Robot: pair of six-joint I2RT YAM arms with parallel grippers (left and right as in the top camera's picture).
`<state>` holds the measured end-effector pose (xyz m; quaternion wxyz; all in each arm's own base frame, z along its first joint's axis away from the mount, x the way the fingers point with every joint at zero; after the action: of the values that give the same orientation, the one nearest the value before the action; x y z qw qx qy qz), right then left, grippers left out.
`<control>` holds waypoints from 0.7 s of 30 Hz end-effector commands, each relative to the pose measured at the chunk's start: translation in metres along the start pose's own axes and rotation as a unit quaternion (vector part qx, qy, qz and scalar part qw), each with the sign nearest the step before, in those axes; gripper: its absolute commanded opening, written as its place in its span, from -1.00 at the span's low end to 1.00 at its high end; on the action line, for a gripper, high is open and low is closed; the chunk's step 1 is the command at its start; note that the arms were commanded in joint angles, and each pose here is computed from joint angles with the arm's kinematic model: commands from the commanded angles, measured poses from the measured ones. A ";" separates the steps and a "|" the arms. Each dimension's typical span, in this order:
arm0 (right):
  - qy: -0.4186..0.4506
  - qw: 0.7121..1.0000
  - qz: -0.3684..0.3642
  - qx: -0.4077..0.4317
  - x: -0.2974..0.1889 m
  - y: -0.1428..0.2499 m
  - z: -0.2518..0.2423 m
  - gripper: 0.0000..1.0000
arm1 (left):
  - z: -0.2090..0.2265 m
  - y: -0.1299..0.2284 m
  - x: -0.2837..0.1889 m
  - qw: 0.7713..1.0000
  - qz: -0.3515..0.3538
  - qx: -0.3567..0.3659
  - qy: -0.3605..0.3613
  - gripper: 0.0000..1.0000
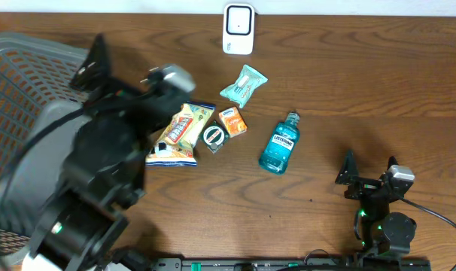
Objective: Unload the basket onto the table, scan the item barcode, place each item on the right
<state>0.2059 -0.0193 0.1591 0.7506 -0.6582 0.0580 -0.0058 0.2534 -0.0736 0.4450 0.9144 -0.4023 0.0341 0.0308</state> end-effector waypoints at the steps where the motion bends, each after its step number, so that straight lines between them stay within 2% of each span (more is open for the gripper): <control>1: 0.000 1.000 0.001 0.005 0.000 0.001 0.000 0.99 | 0.003 0.010 -0.016 0.993 -0.032 -0.106 0.039 0.95; 5: 0.000 1.000 0.001 0.005 0.000 0.001 0.000 0.99 | 0.015 0.020 -0.046 0.979 -0.065 -0.181 0.066 0.95; 10: 0.000 1.000 0.001 0.005 0.000 0.001 0.000 0.98 | 0.041 0.022 -0.092 0.955 -0.123 -0.265 0.057 0.95; 16: 0.000 1.000 0.001 0.005 0.000 0.001 0.000 0.99 | 0.082 0.003 -0.142 0.932 -0.223 -0.284 -0.018 0.96; 21: 0.000 1.000 0.001 0.005 0.000 0.001 0.000 0.99 | 0.096 -0.005 -0.173 0.920 -0.239 -0.309 -0.020 0.95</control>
<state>0.2059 -0.0193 0.1591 0.7506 -0.6582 0.0580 -0.0058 0.1046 -0.0109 0.5138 0.7454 -0.6446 -0.0859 -0.1462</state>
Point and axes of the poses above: each gripper's point midway between its finger pads, its own x axis out along the fingers, its own z axis along the line the jaws close on, y = z × x, the point moved 4 cm from there along -x, back along the fingers, and after that the axes turned 5 degrees about -x, right-handed, at the moved point
